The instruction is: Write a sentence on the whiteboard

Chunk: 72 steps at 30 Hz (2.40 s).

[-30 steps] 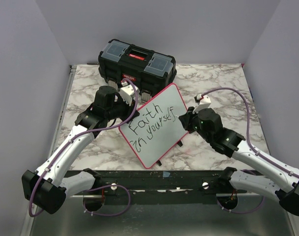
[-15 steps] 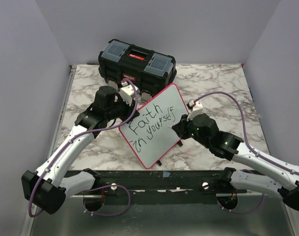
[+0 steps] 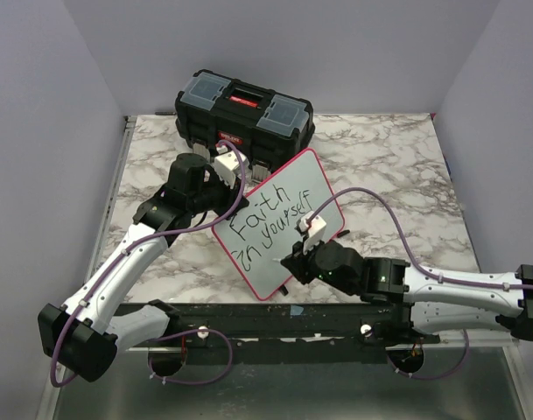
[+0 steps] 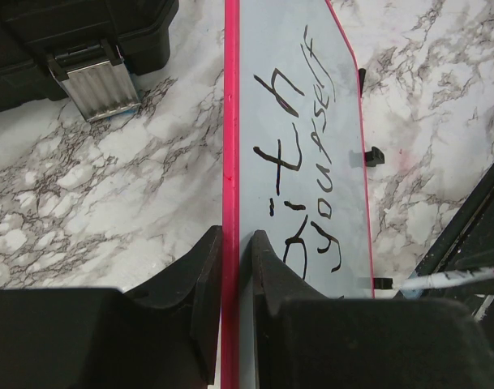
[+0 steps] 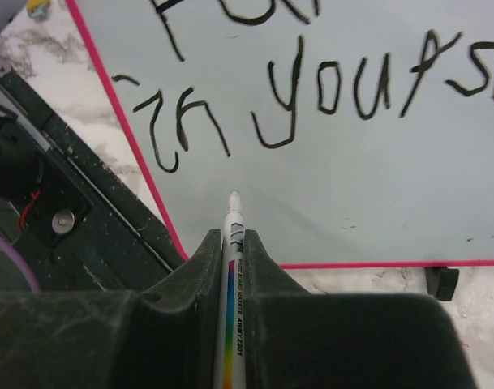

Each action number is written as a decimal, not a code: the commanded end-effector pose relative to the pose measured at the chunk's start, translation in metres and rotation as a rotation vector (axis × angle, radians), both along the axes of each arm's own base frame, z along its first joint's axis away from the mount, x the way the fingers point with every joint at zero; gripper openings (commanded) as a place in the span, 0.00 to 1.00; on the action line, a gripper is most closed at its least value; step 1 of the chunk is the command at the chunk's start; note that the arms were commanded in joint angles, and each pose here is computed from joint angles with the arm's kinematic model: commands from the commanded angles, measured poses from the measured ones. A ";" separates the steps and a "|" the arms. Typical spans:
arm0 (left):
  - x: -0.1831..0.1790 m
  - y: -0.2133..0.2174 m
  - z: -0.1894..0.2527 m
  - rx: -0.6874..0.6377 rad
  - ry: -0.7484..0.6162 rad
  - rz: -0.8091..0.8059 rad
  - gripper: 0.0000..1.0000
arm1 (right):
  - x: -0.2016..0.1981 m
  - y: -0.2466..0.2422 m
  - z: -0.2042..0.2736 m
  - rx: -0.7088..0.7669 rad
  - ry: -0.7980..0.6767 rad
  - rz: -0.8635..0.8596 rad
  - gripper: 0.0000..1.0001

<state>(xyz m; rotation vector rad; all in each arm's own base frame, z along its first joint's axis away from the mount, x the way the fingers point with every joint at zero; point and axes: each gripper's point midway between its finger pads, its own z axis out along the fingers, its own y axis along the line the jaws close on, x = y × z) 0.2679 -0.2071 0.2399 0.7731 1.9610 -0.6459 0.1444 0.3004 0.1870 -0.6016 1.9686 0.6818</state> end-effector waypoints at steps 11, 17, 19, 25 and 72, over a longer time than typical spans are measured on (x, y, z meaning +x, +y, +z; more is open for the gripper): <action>0.003 0.003 0.008 0.021 -0.075 -0.012 0.00 | -0.013 0.034 -0.028 0.001 -0.062 0.081 0.01; 0.005 0.003 0.006 0.027 -0.072 -0.007 0.00 | -0.014 0.042 -0.036 -0.002 -0.058 0.094 0.01; 0.005 0.004 0.006 0.027 -0.072 -0.006 0.00 | -0.013 0.042 -0.040 -0.012 -0.057 0.089 0.01; 0.006 0.004 0.005 0.032 -0.069 -0.004 0.00 | -0.011 0.037 -0.054 -0.048 -0.049 0.069 0.01; 0.005 0.004 0.005 0.033 -0.070 -0.004 0.00 | 0.022 0.013 -0.040 -0.116 -0.115 -0.173 0.01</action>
